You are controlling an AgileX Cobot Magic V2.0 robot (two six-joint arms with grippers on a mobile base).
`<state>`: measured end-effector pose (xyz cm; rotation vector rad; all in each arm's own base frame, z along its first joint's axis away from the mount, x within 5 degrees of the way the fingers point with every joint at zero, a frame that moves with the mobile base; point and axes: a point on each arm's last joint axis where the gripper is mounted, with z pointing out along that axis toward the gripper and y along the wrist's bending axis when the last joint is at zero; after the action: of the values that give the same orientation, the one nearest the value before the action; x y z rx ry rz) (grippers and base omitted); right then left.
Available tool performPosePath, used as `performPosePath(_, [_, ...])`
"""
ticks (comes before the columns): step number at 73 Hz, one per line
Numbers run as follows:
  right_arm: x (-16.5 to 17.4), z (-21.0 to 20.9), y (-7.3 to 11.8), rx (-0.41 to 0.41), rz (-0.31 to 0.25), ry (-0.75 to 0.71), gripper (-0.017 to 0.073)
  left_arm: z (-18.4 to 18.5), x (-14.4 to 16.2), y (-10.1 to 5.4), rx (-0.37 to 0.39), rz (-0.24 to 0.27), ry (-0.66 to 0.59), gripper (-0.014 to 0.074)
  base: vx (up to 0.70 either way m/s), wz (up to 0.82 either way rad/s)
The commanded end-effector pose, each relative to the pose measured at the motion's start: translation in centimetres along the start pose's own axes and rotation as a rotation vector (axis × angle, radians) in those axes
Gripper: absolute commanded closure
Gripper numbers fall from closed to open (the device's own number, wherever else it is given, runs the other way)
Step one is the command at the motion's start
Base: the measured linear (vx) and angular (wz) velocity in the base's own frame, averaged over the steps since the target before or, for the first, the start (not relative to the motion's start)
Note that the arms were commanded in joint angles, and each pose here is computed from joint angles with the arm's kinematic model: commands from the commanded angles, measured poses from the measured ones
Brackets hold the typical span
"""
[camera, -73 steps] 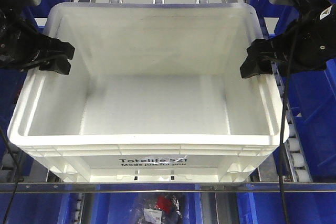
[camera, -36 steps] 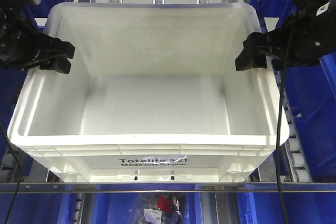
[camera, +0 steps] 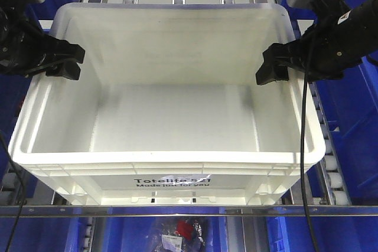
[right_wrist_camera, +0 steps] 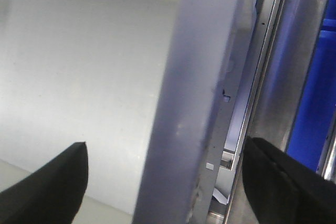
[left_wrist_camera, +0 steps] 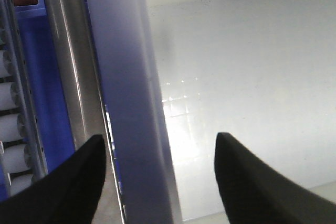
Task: Move bin from left to right shelf
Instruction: 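Close both grippers on the crate's side walls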
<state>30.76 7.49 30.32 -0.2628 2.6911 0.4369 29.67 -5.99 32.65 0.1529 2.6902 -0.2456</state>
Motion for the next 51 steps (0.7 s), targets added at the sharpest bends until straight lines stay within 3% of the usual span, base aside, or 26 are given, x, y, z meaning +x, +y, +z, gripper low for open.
performPosePath(1, [-0.95, -1.47, 0.39, -0.010, -0.010, -0.093, 0.0006, -1.91, -0.76, -0.33, 0.014, -0.007, -0.106, 0.0161, 0.00, 0.00])
performPosePath(32, [-1.13, -1.26, 0.42, -0.020, -0.012, -0.104, 0.0068, -1.92, -0.85, -0.33, 0.014, -0.007, -0.116, 0.0165, 0.00, 0.00])
performPosePath(41, [-1.16, -1.26, 0.41, -0.019, -0.012, -0.107, 0.0172, -1.93, -0.93, -0.33, 0.014, -0.005, -0.125, 0.0229, 0.00, 0.00])
performPosePath(51, [-1.19, -1.26, 0.41, -0.018, -0.012, -0.110, 0.0361, -1.94, -1.03, -0.34, 0.015, -0.005, -0.136, 0.0399, 0.00, 0.00])
